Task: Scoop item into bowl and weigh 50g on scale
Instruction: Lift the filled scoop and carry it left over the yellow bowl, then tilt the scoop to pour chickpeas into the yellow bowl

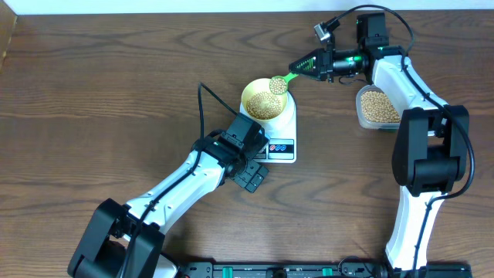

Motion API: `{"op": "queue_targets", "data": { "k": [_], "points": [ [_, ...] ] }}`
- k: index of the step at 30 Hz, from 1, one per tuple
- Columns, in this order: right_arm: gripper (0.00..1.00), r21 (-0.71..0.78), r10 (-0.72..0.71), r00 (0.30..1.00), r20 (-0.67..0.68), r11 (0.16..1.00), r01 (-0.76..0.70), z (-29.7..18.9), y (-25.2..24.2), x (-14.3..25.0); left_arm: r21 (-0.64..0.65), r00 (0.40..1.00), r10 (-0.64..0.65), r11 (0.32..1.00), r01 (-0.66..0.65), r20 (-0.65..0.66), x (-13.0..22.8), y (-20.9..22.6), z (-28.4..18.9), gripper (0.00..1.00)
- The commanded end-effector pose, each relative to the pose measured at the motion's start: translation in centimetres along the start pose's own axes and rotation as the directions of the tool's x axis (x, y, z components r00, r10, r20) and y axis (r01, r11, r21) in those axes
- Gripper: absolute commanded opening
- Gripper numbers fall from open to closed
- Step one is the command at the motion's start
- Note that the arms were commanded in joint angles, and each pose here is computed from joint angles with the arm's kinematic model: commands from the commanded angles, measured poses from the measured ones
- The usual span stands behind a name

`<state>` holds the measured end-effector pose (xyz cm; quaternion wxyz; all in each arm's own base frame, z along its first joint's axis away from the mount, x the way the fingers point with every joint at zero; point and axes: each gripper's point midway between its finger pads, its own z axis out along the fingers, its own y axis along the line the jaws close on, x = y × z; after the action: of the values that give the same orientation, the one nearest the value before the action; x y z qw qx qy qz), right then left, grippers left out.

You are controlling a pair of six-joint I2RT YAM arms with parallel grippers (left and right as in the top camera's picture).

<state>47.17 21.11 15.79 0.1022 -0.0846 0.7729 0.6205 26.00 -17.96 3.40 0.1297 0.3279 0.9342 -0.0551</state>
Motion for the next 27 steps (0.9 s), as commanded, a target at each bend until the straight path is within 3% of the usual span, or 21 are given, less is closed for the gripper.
{"op": "queue_targets", "data": {
  "k": [1, 27],
  "points": [
    [0.01, -0.021, 0.012, 1.0, -0.016, 1.0, -0.013, 0.5, 0.0, 0.3, -0.001, 1.0, 0.009, 1.0, -0.009, -0.013, 0.3, 0.0, 0.2, 0.98],
    [0.01, 0.002, -0.122, 0.992, -0.034, 0.992, 0.122, 4.1, 1.1, 0.3, -0.001, 1.0, 0.008, 1.0, -0.008, -0.013, 0.3, 0.0, 0.2, 0.98]
  ]
}}
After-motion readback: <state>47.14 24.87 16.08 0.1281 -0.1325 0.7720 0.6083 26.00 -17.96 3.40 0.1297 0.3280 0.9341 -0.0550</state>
